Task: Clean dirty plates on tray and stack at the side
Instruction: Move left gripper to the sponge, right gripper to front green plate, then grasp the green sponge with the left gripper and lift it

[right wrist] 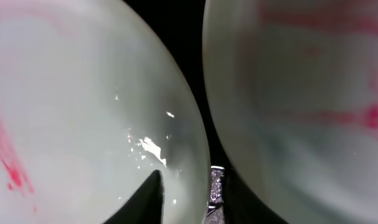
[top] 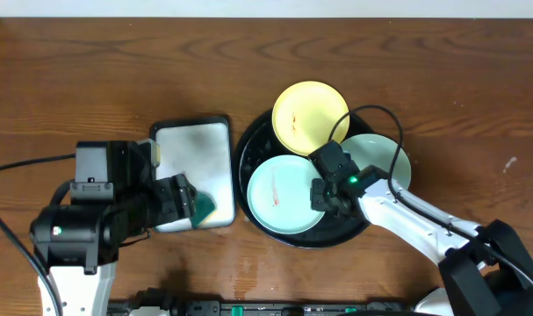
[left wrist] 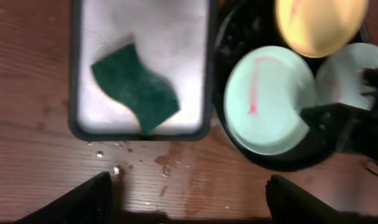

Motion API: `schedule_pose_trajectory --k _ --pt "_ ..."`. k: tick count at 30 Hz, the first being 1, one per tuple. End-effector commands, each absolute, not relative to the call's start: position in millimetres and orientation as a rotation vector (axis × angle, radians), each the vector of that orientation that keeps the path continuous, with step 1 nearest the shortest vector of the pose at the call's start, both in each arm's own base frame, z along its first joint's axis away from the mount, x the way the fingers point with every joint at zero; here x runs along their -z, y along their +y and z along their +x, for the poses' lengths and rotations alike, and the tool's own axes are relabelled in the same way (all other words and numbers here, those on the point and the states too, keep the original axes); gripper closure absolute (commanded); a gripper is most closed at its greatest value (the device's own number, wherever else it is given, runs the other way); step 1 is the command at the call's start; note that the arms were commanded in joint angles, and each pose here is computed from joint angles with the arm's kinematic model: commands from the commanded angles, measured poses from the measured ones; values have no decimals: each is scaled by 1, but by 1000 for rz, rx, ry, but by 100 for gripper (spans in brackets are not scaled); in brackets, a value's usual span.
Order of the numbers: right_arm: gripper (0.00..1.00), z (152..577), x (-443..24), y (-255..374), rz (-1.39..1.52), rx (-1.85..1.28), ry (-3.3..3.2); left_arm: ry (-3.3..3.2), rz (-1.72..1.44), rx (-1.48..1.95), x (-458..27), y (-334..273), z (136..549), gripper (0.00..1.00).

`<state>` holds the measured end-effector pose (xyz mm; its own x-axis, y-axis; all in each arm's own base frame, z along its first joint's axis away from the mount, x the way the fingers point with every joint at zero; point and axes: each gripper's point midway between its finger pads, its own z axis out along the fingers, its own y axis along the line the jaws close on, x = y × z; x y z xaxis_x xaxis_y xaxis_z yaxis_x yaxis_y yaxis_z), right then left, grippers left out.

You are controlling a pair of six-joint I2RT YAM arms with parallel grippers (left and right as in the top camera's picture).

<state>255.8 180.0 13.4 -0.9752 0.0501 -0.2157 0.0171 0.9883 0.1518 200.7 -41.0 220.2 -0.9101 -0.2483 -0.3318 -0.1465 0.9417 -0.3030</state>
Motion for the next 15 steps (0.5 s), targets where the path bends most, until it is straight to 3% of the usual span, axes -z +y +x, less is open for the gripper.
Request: schedule_pose_trajectory --k 1,4,9,15 --pt "59 269 -40 192 -146 -249 2830 2795 -330 243 -199 -24 203 21" --pt "49 273 -66 197 -313 -273 2776 2854 -425 216 -178 -21 206 21" --pt "49 271 -92 194 -325 -287 2746 2955 -565 134 -127 -13 211 25" --pt "48 262 -88 187 -323 -262 2788 3036 -654 108 -72 -13 222 25"
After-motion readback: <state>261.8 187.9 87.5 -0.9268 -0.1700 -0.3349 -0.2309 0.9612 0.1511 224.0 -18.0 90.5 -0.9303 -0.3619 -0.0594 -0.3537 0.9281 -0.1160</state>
